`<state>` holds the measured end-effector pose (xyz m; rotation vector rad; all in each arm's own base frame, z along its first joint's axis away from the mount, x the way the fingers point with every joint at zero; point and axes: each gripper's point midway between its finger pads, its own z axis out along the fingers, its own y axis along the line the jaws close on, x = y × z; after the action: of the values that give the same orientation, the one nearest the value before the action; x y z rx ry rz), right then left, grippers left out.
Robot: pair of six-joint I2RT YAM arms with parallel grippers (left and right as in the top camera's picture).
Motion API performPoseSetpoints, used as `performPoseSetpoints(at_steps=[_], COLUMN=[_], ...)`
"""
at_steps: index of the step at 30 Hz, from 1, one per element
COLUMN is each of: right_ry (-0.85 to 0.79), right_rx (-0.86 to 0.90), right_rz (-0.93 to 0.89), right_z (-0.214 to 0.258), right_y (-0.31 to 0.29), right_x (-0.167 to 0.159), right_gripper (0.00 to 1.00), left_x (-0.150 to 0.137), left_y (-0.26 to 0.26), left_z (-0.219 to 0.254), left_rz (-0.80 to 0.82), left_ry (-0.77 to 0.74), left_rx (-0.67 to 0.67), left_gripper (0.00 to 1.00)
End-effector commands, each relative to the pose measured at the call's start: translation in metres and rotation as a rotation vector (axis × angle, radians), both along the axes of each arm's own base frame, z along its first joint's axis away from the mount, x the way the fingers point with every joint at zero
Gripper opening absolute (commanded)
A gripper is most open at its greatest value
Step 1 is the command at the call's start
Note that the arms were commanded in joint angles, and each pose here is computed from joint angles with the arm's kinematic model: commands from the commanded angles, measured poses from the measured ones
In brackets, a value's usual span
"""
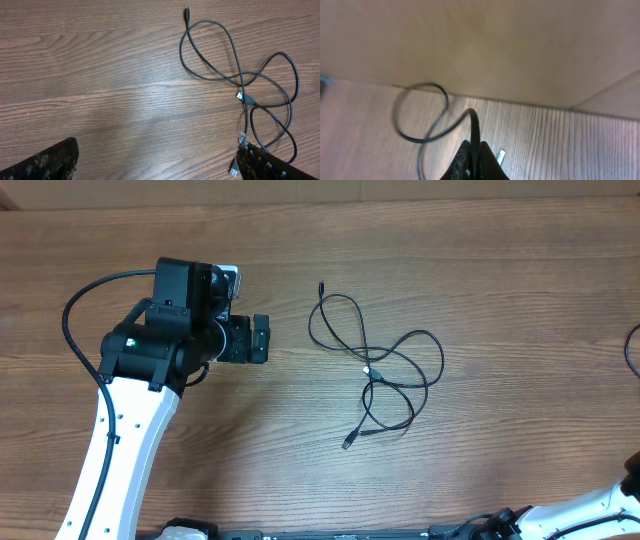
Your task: Untangle cables
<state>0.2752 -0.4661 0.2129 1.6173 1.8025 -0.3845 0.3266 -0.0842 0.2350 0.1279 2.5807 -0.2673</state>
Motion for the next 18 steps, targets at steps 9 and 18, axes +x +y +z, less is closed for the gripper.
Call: performPoseSetpoints(at_steps=[9,18], right_ry=[0.034,-0.052], right_rx=[0.081,0.127], right_rz=[-0.015,0.07], right_z=[-0.052,-0.052], right_y=[0.0,0.01], right_x=[-0.001,0.019], right_gripper=[0.14,0.83], left_x=[0.005,0.005], left_y=[0.003,0.003], left_z=[0.005,0.005], left_rz=[0.017,0.017], left_ry=[-0.013,-0.014], left_rx=[0.005,0.005], left_gripper=[1.0,1.0])
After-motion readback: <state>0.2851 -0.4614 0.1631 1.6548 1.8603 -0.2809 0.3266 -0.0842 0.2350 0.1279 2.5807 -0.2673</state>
